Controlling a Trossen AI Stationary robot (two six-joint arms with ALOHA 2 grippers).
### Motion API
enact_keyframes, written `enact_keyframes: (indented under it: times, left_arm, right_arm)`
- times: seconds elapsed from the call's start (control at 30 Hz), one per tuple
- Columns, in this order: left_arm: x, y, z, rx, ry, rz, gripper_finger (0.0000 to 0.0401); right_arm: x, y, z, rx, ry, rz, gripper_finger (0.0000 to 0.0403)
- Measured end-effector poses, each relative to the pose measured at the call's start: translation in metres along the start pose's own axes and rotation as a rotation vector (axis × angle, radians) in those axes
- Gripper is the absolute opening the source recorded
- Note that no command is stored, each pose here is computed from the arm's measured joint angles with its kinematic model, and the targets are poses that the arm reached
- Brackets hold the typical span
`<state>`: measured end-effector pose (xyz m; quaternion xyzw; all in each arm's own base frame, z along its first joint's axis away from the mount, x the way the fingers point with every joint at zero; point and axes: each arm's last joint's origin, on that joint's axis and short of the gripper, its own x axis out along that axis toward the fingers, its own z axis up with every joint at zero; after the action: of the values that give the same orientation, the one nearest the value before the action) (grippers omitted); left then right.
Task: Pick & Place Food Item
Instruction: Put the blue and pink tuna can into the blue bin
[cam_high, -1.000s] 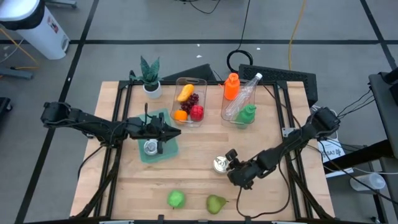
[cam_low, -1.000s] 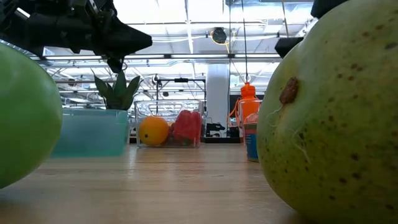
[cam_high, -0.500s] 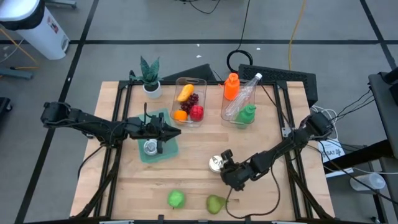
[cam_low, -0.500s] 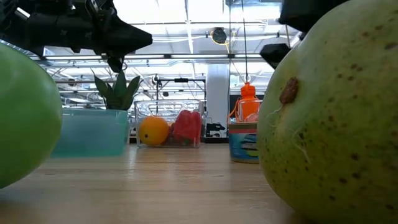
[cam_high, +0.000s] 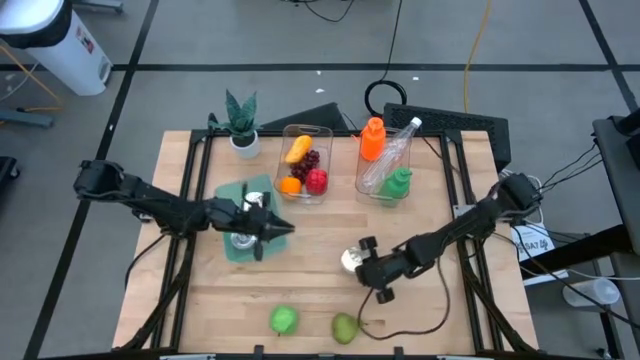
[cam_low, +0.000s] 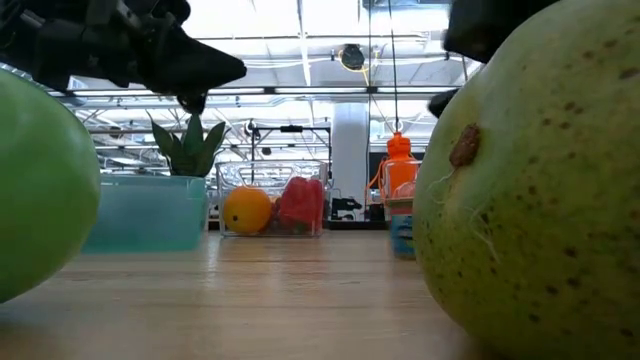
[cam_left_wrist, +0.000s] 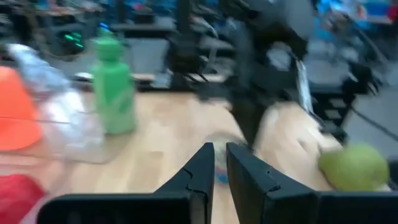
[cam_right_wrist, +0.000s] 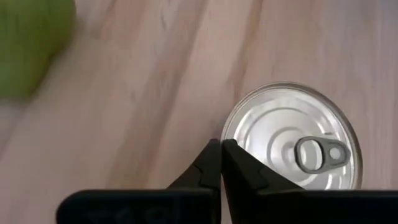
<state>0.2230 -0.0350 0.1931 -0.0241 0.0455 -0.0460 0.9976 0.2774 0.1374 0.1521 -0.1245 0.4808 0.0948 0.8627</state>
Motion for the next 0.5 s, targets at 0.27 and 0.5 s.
enact_keyframes:
  times: [0.27, 0.5]
  left_arm:
    - [0.054, -0.014, -0.009, 0.182, 0.163, -0.065, 0.0049]
    - [0.114, -0.024, -0.016, 0.316, 0.202, -0.112, 0.007]
  right_arm:
    - [-0.027, -0.016, 0.007, 0.074, -0.073, 0.077, 0.0]
    - [-0.027, -0.02, 0.008, 0.162, -0.065, 0.141, 0.0]
